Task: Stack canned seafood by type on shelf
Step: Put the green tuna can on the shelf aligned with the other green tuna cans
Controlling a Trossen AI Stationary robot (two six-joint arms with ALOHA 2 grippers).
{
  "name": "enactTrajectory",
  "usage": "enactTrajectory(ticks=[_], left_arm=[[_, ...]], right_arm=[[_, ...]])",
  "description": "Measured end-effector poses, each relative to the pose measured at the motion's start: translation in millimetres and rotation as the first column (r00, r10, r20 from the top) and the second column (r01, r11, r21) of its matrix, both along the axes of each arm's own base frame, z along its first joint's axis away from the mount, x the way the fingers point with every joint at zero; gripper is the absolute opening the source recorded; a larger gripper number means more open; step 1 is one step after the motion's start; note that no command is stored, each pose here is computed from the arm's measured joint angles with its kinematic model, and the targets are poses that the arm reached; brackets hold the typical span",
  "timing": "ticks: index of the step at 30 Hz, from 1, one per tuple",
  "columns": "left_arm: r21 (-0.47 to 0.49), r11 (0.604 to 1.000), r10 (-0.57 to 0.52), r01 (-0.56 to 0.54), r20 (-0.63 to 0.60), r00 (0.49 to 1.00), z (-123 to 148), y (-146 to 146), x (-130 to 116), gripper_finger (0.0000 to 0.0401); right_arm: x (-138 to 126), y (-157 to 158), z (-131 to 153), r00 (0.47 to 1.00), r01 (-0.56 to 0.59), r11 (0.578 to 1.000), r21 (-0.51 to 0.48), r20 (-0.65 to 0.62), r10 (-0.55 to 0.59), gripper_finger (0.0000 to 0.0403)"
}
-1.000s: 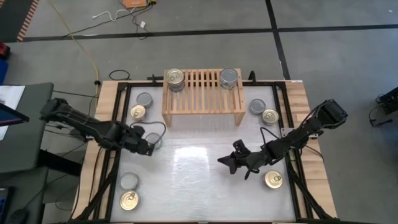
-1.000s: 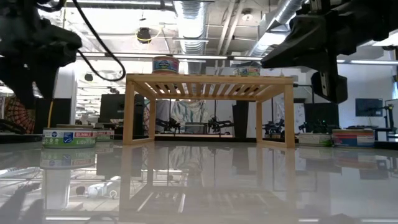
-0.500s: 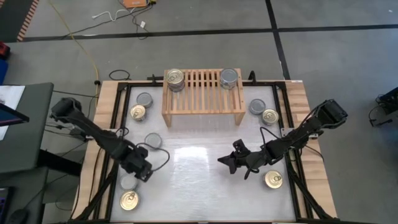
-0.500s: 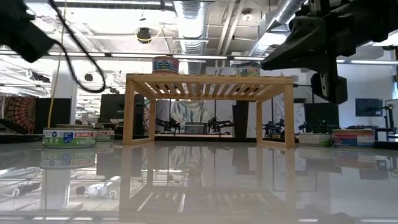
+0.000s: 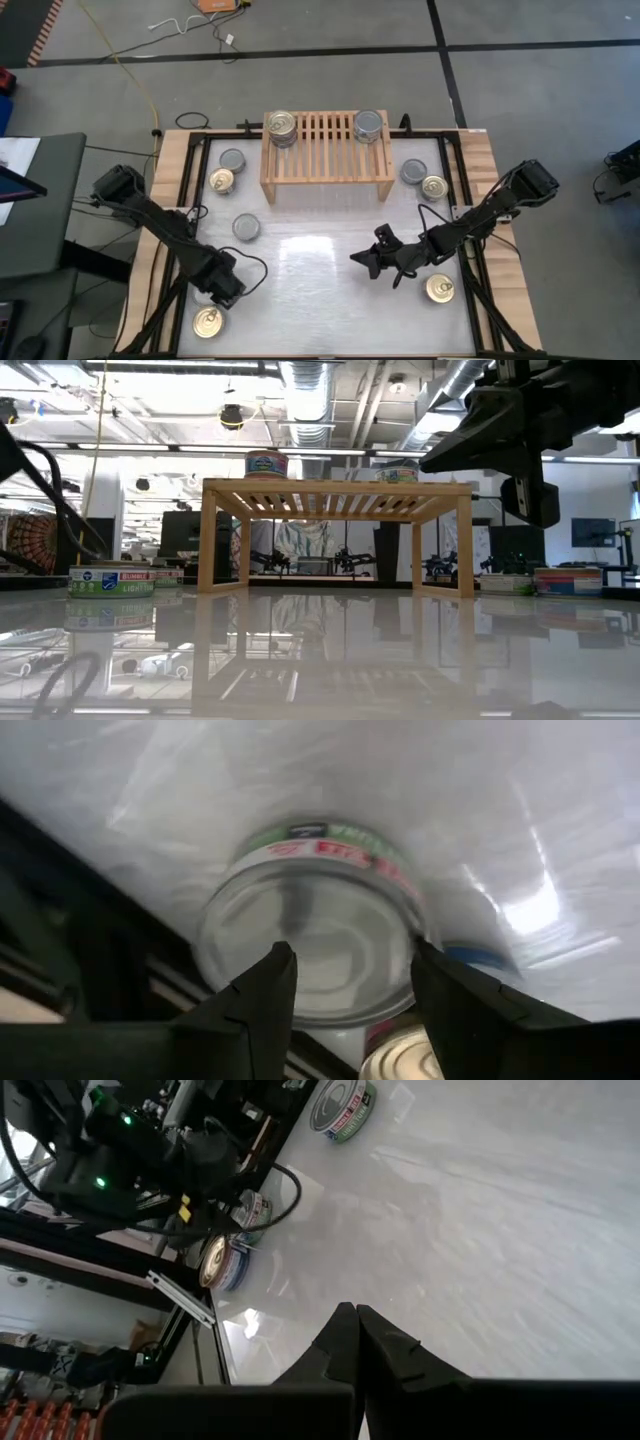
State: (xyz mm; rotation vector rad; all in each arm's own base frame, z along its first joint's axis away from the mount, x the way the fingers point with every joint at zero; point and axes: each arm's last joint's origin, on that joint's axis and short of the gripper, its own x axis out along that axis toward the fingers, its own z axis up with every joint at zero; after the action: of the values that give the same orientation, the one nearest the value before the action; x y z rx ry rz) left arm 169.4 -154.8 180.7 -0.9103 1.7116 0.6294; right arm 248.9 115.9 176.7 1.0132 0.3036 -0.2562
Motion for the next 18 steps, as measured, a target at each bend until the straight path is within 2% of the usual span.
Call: enactTrajectory(ticks=[5, 10, 15, 18], left_arm=[[-0.037, 0.998, -0.042, 0.044, 0.063, 0.997, -10.9, -0.9, 19.4, 0.0190], [-0.017, 0.998, -0.059, 0.063, 0.186, 0.981, -9.8, 10.8, 43.1, 0.0190], [0.118, 0.989, -0.124, 0.087, 0.357, 0.926, 5.1, 29.1, 71.2, 0.0190], [0.202, 0.973, -0.197, 0.112, 0.470, 0.861, 16.9, 41.7, 90.8, 0.0190]], right_arm=[[0.0, 0.0, 0.0, 1.000, 0.001, 1.000, 0.002, 0.000, -0.001, 0.0025], [0.0, 0.0, 0.0, 1.000, 0.001, 1.000, 0.002, 0.000, -0.001, 0.0025], [0.0, 0.0, -0.1, 1.000, -0.002, 1.000, -0.005, -0.001, 0.002, 0.0025], [0.0, 0.0, 0.0, 1.000, -0.005, 1.000, -0.013, -0.001, 0.005, 0.0025]])
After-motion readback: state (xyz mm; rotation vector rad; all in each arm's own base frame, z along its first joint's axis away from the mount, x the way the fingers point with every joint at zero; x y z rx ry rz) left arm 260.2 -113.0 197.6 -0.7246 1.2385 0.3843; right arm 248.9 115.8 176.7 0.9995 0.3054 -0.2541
